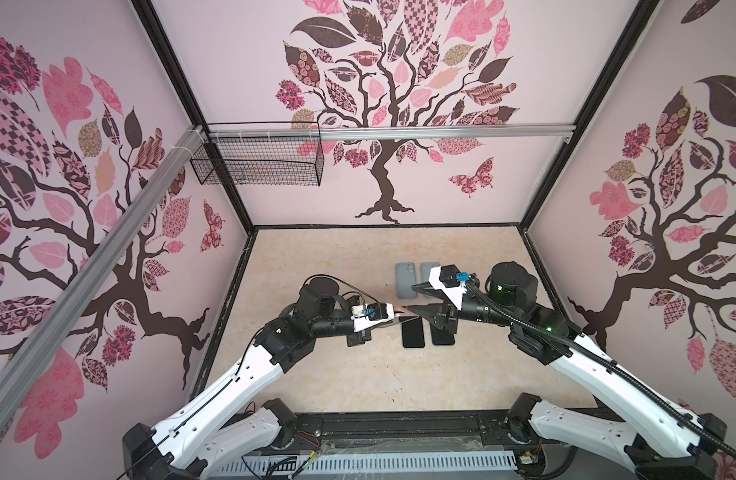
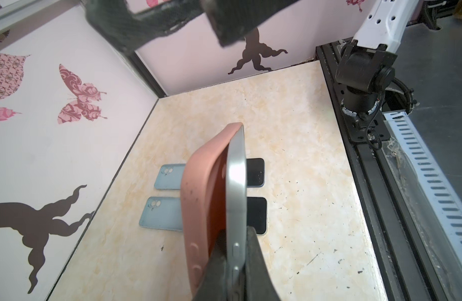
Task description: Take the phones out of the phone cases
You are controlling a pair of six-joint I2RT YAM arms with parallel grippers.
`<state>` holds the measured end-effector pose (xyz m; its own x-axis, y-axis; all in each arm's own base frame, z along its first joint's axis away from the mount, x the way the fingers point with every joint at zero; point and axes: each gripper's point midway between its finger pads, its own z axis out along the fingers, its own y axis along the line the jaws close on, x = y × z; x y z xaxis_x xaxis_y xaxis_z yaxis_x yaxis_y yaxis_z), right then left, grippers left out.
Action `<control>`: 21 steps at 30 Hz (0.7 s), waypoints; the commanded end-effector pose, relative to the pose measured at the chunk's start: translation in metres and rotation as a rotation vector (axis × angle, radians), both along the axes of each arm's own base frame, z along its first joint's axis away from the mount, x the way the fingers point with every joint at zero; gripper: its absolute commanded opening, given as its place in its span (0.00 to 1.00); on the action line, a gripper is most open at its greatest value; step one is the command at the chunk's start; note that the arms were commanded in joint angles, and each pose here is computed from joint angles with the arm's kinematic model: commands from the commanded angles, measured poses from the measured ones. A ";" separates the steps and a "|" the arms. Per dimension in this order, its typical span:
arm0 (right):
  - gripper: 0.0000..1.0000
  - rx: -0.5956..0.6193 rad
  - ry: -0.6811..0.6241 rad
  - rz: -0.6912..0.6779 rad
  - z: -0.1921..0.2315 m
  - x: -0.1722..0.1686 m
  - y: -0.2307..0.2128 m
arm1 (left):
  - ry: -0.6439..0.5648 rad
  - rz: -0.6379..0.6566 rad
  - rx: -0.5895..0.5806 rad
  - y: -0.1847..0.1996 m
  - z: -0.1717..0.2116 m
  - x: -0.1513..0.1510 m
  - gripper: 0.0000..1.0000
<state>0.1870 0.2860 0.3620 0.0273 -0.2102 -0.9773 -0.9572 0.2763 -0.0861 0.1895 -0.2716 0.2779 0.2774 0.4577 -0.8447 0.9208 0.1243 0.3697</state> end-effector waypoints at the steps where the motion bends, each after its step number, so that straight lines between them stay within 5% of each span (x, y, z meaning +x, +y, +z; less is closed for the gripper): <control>1: 0.50 -0.040 0.031 0.057 -0.005 -0.009 0.004 | -0.108 -0.016 -0.057 -0.004 0.037 0.002 0.00; 16: 0.51 -0.068 0.087 0.093 -0.018 -0.008 0.019 | -0.085 -0.048 -0.059 -0.008 0.038 -0.003 0.00; 21: 0.51 -0.094 0.093 0.010 -0.026 0.008 0.018 | -0.091 -0.050 -0.063 -0.008 0.040 -0.004 0.00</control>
